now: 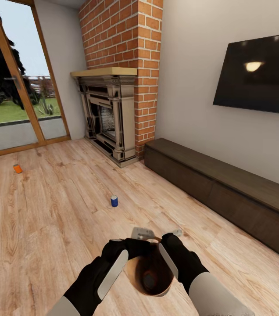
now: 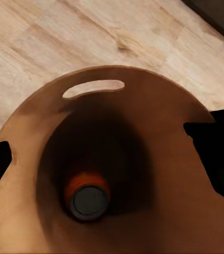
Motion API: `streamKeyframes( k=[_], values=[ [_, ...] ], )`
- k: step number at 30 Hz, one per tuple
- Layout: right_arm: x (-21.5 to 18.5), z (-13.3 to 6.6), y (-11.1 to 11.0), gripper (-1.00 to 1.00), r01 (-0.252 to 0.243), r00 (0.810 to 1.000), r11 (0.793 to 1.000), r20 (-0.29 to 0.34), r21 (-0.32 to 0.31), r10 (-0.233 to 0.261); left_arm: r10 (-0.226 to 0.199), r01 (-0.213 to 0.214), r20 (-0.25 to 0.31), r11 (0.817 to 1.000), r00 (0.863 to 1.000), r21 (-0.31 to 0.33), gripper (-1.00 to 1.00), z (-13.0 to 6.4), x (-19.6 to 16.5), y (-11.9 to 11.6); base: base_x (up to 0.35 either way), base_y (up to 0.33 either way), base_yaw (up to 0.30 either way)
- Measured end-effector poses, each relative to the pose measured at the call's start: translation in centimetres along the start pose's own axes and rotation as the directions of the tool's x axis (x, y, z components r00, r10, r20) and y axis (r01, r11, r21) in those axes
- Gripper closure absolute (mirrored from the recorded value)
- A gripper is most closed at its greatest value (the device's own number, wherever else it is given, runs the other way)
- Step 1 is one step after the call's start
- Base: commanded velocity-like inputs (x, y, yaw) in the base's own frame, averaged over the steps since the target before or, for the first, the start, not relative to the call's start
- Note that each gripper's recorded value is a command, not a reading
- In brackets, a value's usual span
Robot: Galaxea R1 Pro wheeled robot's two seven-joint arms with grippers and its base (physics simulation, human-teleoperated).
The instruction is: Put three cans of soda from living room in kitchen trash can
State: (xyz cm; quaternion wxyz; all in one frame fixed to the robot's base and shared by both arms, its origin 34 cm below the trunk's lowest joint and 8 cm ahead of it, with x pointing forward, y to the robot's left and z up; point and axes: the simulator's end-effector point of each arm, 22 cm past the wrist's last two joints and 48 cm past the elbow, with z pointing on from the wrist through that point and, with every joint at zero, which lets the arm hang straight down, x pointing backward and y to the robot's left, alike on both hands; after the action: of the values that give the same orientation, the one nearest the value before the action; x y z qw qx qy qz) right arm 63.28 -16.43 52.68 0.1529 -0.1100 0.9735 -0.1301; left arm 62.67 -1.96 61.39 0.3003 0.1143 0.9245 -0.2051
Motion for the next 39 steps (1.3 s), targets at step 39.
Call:
streamKeyframes(
  k=[39],
  values=[
    [0.2,2.1,-7.0,1.0,-0.072,0.997,0.994,-0.025,0.08,0.074,0.054,-0.054,0.085,0.999,0.995,0.005,-1.0,-4.8,-5.4,-1.7,0.0,0.0,0.0]
  ],
)
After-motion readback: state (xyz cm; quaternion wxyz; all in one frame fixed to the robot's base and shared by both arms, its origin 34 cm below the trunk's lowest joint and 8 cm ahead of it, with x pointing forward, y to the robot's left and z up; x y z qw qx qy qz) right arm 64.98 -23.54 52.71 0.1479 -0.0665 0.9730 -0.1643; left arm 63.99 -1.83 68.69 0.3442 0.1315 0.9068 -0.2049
